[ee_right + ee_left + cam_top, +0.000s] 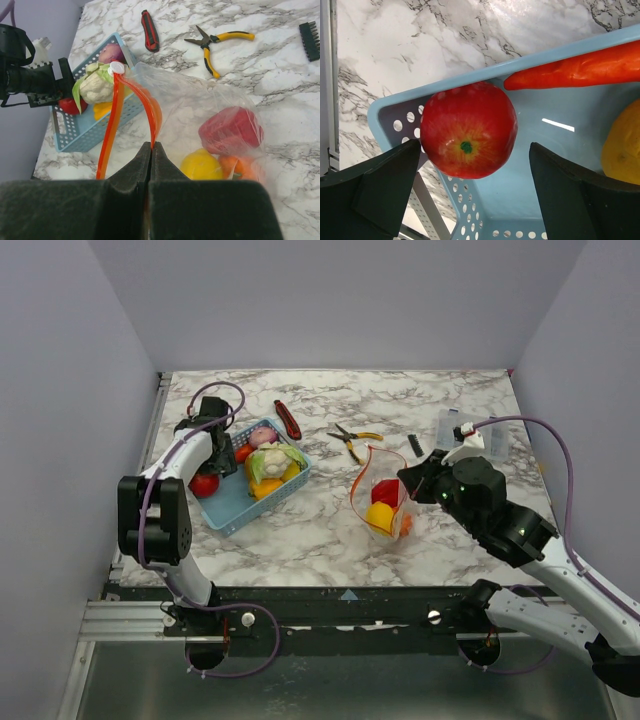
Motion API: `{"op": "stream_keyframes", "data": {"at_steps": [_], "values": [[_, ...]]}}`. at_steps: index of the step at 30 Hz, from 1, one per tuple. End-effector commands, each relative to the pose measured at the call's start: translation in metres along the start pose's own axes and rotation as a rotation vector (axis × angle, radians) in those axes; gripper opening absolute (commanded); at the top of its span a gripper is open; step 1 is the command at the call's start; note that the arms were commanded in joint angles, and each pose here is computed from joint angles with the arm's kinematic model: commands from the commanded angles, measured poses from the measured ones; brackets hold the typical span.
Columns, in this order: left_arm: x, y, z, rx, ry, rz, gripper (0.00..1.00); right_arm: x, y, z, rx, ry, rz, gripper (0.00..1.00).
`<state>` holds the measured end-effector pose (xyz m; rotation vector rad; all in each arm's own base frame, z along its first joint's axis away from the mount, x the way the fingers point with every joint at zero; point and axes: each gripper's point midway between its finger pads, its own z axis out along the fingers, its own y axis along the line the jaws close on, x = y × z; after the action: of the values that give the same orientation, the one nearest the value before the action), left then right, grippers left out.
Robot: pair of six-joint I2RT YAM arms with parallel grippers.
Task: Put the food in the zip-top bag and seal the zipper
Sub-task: Pick up the fake fruit from the bin.
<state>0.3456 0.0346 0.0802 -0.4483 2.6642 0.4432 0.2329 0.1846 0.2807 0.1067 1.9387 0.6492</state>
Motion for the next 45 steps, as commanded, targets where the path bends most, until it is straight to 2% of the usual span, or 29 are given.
{"op": "stream_keyframes", "data": {"at_steps": [1,6,8,13,18,22,25,31,36,40,45], "values": [[-0.003,-0.007,0.001,0.029,0.022,-0.011,0.89,-0.007,0.004,-0.001,-0.008,-0.024,0.001,0.00],[-0.002,-0.006,0.005,0.014,0.033,0.001,0.86,-0.005,0.004,0.000,-0.011,-0.020,0.003,0.00],[-0.002,-0.004,0.006,0.003,0.037,0.008,0.81,-0.005,0.004,0.000,-0.011,-0.021,0.006,0.00],[-0.002,-0.002,0.003,0.005,0.024,0.004,0.67,-0.005,0.004,-0.001,-0.013,-0.020,0.009,0.00],[-0.005,-0.001,-0.008,0.020,0.002,0.000,0.47,-0.005,0.003,-0.002,-0.012,-0.024,0.010,0.00],[-0.003,-0.002,-0.023,0.045,-0.034,0.000,0.32,-0.007,0.001,-0.003,-0.003,-0.030,0.011,0.00],[-0.002,-0.004,-0.040,0.072,-0.066,0.010,0.29,-0.009,0.000,-0.005,0.004,-0.034,0.009,0.00],[-0.001,-0.024,-0.101,0.224,-0.155,0.053,0.11,-0.009,-0.002,-0.006,0.014,-0.030,0.008,0.00],[0.010,-0.053,-0.172,0.510,-0.252,0.086,0.04,-0.008,-0.001,-0.004,0.016,-0.026,0.010,0.00],[0.027,-0.088,-0.256,0.962,-0.345,0.110,0.04,-0.008,0.000,-0.003,0.015,-0.022,0.005,0.00],[0.059,-0.111,-0.359,1.485,-0.485,0.169,0.04,-0.008,0.002,-0.001,0.011,-0.019,0.007,0.00]]}}
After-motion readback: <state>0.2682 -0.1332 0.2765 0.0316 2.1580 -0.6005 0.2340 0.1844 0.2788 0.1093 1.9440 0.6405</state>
